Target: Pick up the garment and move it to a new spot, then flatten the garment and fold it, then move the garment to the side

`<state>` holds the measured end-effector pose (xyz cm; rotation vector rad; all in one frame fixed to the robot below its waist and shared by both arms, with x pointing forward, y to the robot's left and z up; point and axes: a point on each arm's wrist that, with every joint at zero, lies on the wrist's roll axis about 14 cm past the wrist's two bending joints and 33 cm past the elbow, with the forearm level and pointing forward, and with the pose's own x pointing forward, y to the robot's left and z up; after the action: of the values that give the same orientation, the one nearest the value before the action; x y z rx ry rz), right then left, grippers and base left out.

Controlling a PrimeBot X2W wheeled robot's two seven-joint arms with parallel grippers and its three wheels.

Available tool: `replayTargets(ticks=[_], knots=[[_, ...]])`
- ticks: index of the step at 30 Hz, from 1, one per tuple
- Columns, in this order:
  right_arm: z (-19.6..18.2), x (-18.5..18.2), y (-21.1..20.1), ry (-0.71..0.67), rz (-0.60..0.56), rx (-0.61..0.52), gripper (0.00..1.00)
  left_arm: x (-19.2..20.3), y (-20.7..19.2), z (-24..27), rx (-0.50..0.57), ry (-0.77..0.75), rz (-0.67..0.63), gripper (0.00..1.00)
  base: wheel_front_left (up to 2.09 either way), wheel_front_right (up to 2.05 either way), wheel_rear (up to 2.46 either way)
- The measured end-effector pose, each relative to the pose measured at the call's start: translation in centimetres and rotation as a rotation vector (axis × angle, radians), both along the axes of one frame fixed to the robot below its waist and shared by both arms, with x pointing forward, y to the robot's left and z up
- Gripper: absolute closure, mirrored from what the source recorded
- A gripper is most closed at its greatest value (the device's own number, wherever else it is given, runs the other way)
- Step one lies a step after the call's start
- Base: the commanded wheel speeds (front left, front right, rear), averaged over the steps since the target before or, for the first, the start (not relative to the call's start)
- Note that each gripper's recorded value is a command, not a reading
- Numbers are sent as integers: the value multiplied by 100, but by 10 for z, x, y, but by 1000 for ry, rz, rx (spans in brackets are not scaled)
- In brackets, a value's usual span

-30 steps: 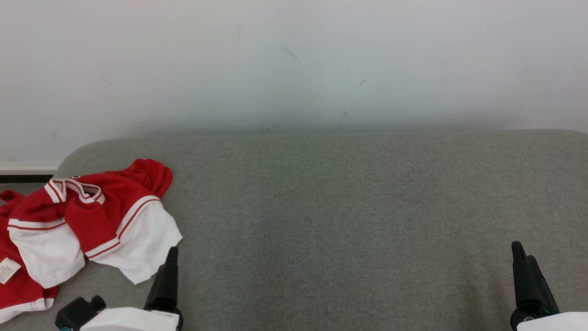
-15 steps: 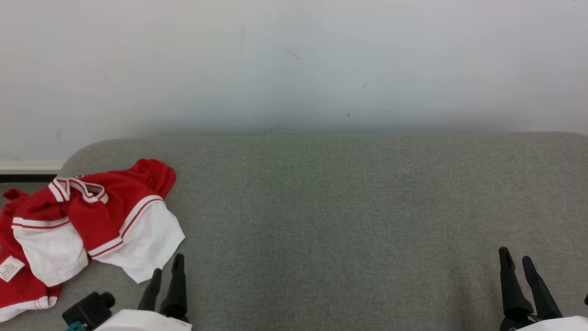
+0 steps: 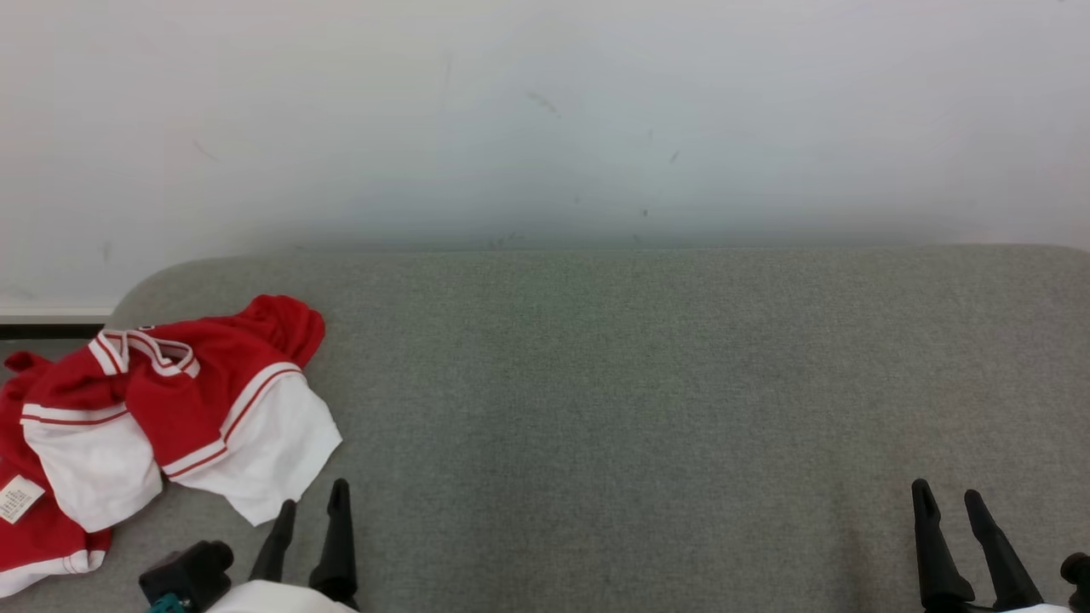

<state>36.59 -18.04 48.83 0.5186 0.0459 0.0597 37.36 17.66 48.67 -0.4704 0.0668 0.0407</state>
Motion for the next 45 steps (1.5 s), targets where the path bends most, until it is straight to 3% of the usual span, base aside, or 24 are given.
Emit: replayTargets(ticks=[22,45], knots=[[2,0,7,-44,41,-203,0,-4,-5,5,276,-44,-33,0,0,0,0],[-5,-7,10,-60,67,-346,0,-7,-16,10,481,-103,-73,0,0,0,0]])
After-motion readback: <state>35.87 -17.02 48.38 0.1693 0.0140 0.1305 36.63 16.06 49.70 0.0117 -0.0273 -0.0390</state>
